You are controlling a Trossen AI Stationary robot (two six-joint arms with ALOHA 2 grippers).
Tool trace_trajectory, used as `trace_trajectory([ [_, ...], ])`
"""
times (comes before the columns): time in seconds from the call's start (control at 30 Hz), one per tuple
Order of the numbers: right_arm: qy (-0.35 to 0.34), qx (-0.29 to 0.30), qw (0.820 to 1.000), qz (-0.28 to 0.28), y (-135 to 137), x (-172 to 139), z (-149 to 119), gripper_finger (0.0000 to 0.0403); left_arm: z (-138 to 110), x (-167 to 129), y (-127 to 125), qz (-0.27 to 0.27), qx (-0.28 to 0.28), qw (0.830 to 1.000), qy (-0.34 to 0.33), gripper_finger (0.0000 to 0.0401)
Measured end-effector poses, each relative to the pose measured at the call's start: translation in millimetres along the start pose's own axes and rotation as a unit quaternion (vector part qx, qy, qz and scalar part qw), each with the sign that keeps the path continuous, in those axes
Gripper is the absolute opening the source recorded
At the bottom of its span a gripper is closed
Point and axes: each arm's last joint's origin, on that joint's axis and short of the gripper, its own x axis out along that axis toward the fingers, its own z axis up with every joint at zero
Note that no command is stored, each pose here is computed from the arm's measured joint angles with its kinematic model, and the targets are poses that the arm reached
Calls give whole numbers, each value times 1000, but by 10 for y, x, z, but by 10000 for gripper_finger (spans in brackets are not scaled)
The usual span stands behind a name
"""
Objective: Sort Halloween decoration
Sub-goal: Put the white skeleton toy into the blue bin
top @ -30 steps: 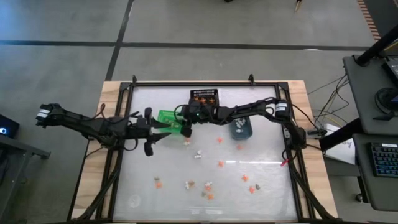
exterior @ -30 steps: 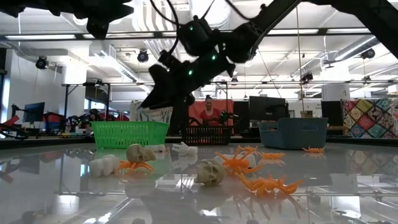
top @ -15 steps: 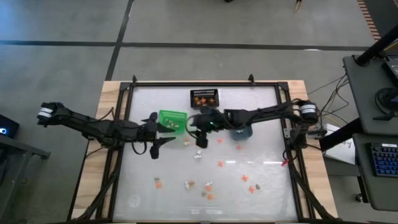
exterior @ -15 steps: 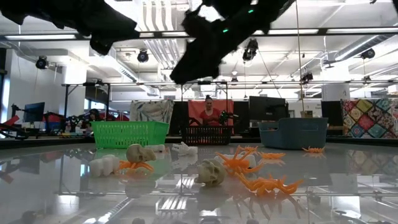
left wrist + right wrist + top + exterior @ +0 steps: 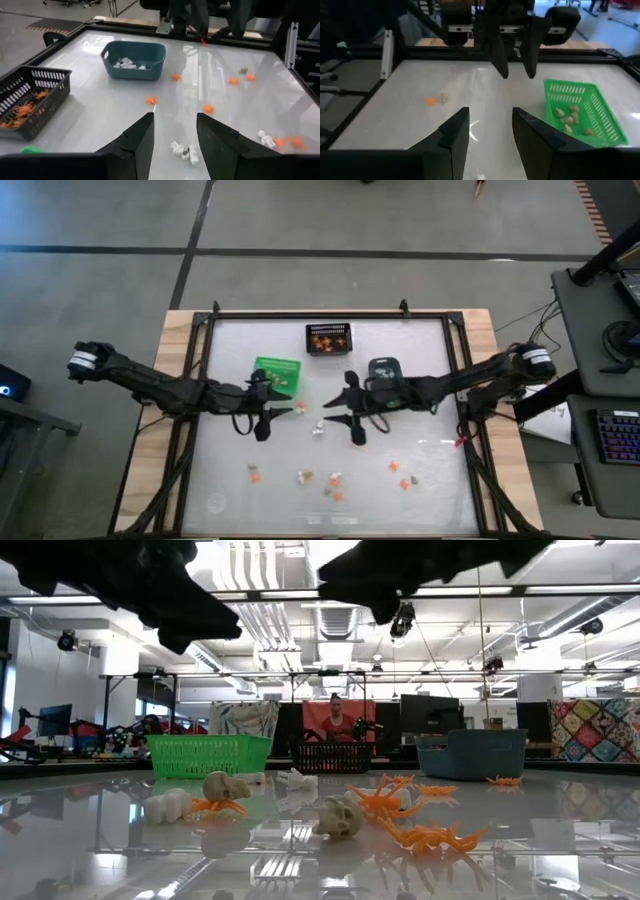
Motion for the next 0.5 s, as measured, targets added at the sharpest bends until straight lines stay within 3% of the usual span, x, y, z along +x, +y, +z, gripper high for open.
trace_trajectory([
  [0.17, -5, -3, 1000, 8, 45, -117, -155, 141, -27, 68, -19, 0, -10, 1000, -1, 131],
  [0.5, -10, -11, 1000, 7, 43, -110, -180, 132, -114, 178, -45, 5, -32, 999, 15, 131],
])
